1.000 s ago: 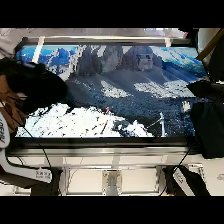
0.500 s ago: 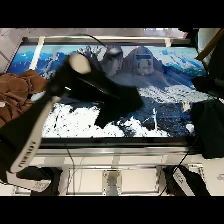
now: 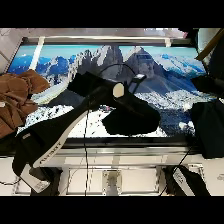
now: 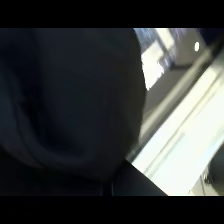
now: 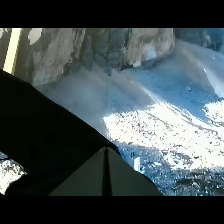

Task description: Fold the clothes and pants, and hang the long-sleeved shirts on hangers.

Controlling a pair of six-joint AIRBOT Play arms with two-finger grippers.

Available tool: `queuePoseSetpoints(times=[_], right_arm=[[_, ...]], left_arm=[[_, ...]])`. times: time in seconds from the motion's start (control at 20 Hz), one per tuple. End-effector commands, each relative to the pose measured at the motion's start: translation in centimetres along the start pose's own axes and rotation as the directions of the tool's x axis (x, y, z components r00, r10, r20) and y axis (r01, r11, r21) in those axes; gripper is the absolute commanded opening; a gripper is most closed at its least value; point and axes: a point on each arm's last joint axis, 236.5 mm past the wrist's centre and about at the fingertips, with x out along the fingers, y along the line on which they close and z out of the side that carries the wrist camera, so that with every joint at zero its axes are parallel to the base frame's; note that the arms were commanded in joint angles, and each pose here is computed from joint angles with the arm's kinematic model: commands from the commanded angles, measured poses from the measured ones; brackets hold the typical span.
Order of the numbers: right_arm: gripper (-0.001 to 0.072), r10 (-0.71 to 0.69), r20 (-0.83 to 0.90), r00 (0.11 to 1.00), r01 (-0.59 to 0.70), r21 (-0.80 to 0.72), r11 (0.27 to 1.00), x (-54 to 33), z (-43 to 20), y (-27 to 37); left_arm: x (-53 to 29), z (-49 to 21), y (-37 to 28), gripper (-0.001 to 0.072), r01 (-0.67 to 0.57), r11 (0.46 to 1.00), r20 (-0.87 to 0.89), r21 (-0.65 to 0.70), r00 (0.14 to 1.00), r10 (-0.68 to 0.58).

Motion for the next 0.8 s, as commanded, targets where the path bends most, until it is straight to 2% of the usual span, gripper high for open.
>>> queuePoseSetpoints(times=[0.0, 0.1, 0.15, 0.25, 0.4, 0.5, 0.55, 0.65, 0.75], right_arm=[[0.0018, 0.001, 0.001, 1.000, -0.001, -0.001, 1.000, 0.0, 0.0, 0.1], [0.0018, 0.001, 0.001, 1.000, -0.001, -0.001, 1.000, 0.0, 0.0, 0.1], [0.0017, 0.000, 0.001, 1.000, 0.000, -0.001, 1.000, 0.0, 0.0, 0.1], [0.0018, 0.000, 0.001, 1.000, 0.000, -0.001, 1.000, 0.0, 0.0, 0.0], [0.0018, -0.002, 0.008, 1.000, 0.002, -0.002, 1.000, 0.0, 0.2, 0.0], [0.0017, -0.024, 0.101, 0.995, 0.024, 0.007, 1.000, -0.2, 2.4, -0.5], [0.0018, -0.021, 0.147, 0.989, 0.016, 0.033, 0.999, -0.3, 3.5, -0.4], [0.0018, -0.027, 0.199, 0.980, 0.020, 0.038, 0.999, -0.8, 4.9, -0.4], [0.0018, -0.061, 0.308, 0.950, 0.051, 0.039, 0.998, -1.8, 7.7, -1.0]], left_arm=[[-2.7, 2.6, 3.7, 0.0019, -0.031, 0.997, 0.082, -0.077, 0.996, 0.037], [-5.1, 4.0, 6.1, 0.0020, -0.049, 0.992, 0.130, -0.116, 0.990, 0.064], [-6.6, 4.7, 7.4, 0.0077, -0.062, 0.989, 0.156, -0.134, 0.984, 0.083], [-10.7, 6.2, 11.5, 0.0709, -0.121, 0.977, 0.224, -0.173, 0.961, 0.159], [-16.4, 6.9, 18.8, 0.0716, -0.200, 0.937, 0.286, -0.286, 0.916, 0.283], [-19.1, 6.4, 24.0, 0.0716, -0.247, 0.898, 0.291, -0.363, 0.886, 0.362], [-20.3, 5.8, 27.0, 0.0716, -0.294, 0.870, 0.283, -0.395, 0.862, 0.420], [-22.5, 3.6, 33.5, 0.0716, -0.365, 0.779, 0.226, -0.510, 0.817, 0.531], [-23.0, 1.0, 38.6, 0.0716, -0.373, 0.708, 0.164, -0.599, 0.808, 0.565]])
